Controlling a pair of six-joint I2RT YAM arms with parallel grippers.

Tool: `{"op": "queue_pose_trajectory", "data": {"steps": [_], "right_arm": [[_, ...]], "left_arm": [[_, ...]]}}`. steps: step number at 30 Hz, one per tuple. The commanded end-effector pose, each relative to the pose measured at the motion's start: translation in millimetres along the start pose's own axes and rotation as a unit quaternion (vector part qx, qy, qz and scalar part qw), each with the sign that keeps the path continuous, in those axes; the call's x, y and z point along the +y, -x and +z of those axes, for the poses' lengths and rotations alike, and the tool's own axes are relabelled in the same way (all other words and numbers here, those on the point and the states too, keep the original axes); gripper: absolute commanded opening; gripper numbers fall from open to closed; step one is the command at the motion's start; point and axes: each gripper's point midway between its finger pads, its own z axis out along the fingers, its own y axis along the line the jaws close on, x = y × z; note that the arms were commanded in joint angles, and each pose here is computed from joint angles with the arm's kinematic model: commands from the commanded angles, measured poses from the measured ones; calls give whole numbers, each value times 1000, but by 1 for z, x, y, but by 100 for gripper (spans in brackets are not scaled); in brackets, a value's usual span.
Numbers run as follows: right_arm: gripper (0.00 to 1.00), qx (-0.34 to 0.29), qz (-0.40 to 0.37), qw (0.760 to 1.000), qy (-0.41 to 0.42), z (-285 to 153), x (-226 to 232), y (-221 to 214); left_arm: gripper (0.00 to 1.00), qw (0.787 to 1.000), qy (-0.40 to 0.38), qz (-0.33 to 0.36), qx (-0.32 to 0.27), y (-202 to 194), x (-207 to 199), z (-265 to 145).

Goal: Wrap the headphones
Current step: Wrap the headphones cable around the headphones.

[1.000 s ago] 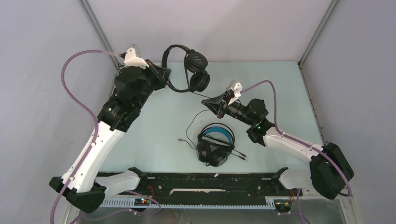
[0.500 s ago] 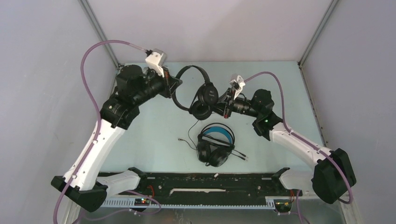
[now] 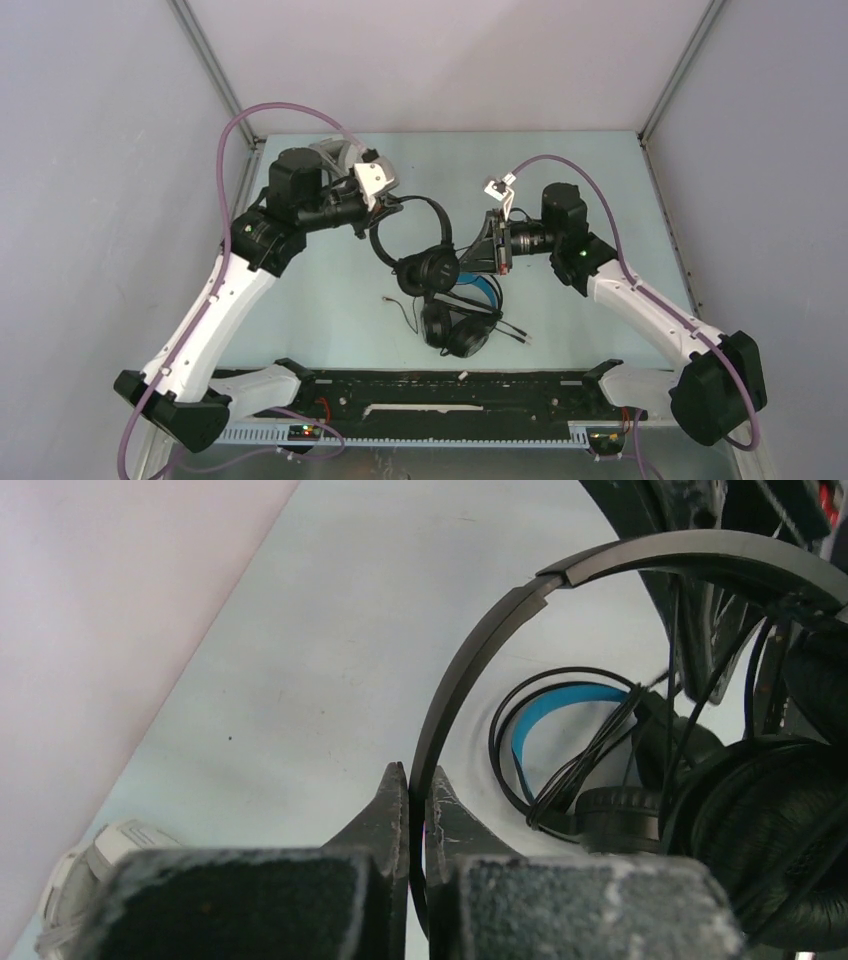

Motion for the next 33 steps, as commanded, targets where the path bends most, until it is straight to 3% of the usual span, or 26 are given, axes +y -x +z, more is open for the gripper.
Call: {"op": "queue_pose_trajectory", "data": {"steps": [1, 4, 14, 19, 24, 27, 30, 33], "right_arm": [[0, -17, -4, 1000, 19, -15, 29, 27], [5, -13, 2, 999, 35, -14, 34, 27], [0, -14, 22, 998, 62, -14, 54, 33], [6, -7, 29, 997, 72, -11, 64, 29], [0, -6, 40, 996, 82, -9, 72, 31], [0, -11, 42, 995, 89, -7, 75, 35], [8, -20, 51, 994, 94, -6, 78, 41], [5, -32, 52, 993, 98, -6, 82, 48]], "left_arm": [[0, 996, -54, 63, 30, -11, -12, -7], [0, 997, -41, 67, 27, -8, -4, -2], [0, 997, 18, 76, 21, -3, 23, 5], [0, 994, 57, 89, 32, -4, 37, 2], [0, 992, 72, 99, 42, -6, 44, -1], [0, 991, 72, 101, 47, -8, 44, -1], [0, 990, 73, 107, 58, -14, 45, -1], [0, 989, 75, 109, 66, -18, 45, -2]]}}
